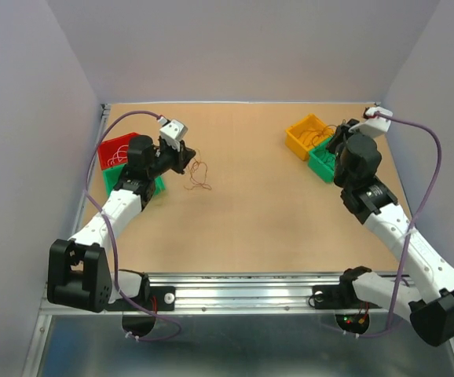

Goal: Untangle the cables

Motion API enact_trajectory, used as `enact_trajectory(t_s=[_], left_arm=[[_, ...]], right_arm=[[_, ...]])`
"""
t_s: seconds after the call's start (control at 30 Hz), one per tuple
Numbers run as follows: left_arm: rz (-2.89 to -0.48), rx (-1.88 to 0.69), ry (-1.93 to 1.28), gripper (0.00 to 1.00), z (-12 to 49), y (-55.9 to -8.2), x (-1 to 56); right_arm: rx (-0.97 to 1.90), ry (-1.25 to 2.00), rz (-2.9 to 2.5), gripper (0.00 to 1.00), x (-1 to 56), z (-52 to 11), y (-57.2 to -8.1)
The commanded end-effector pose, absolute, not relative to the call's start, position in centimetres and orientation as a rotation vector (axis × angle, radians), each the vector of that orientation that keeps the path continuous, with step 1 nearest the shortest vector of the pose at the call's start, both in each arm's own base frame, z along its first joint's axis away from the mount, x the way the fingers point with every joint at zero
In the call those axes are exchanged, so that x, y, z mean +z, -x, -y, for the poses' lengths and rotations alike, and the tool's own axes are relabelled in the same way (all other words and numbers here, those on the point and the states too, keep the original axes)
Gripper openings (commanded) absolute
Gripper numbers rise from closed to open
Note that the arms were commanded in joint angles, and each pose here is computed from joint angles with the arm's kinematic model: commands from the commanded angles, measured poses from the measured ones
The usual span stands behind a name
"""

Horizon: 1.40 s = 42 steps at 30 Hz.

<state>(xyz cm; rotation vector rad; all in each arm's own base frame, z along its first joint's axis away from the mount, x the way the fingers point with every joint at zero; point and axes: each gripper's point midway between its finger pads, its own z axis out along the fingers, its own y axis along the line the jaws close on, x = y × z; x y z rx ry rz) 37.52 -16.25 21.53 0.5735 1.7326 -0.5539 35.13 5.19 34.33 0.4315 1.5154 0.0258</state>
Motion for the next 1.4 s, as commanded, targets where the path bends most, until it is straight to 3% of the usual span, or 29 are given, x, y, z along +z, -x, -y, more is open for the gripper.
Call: enact_trajectory(t_s=[0.0,0.27,0.43,0.7,1.03,1.37], left_arm=[[-1.629,-0.559,-0.645,0.00,17.4,-37.3,24.0],[-1.603,-0.529,-0.684,0.00,18.4,-36.4,24.1],[-1.607,-0.523,-0.681,0.00,18.4,-36.6,24.0],[-1.615,-0.521,-0.683,0.00,18.5,-36.7,23.7],[-1.606,-0.520,-0.687,0.00,18.6,-36.4,24.0],[-1.601,-0.516,-0.691,0.00,18.7,-36.2,24.2]], right_arm=[[0.030,-0.457,-1.414,0.00,38.9,-2.9,-37.0],[0.098,-0.526,-1.461,0.00,36.8,1.4,-42.1],[0.125,-0.548,-1.579,0.00,29.0,1.0,-44.5],[0.209,-0.541,-1.662,0.01,20.7,-0.3,-45.1],[0.236,-0.549,-1.693,0.01,18.8,-0.7,-43.5],[0.062,-0.748,-1.802,0.00,14.1,2.0,-44.3]])
